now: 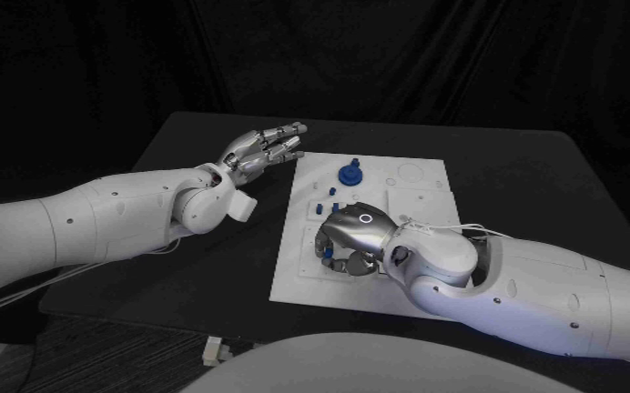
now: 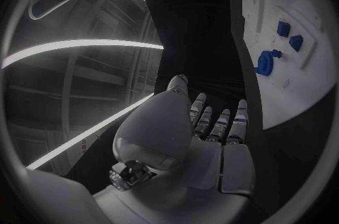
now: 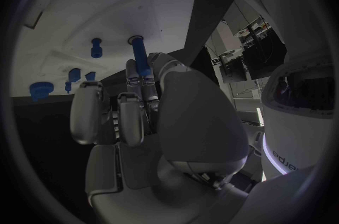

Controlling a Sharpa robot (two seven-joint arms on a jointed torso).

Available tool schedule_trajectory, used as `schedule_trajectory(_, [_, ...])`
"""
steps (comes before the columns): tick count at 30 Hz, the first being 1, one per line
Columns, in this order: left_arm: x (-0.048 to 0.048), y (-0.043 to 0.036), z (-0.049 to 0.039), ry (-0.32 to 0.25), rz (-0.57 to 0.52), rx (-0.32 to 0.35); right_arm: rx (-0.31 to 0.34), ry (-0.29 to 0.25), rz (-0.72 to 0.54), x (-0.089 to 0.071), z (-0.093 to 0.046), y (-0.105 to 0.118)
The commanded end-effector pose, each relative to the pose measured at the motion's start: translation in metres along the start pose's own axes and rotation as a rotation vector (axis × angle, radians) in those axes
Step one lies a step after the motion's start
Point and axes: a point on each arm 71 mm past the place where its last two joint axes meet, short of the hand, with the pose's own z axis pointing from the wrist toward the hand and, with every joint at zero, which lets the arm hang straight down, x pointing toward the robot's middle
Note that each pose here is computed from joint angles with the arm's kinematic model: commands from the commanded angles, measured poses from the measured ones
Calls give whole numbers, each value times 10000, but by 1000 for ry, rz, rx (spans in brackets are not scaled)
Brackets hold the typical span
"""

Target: Assemble the parts on the task board

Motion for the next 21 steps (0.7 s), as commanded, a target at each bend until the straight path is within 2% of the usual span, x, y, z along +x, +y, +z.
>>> schedule_trajectory(1, [19,-2,5,9,-15,12,6,29,-8,42,-14,1])
schedule_trajectory(21, [30,15,8,14,-19,6,26,51,-30,62,-47,-29])
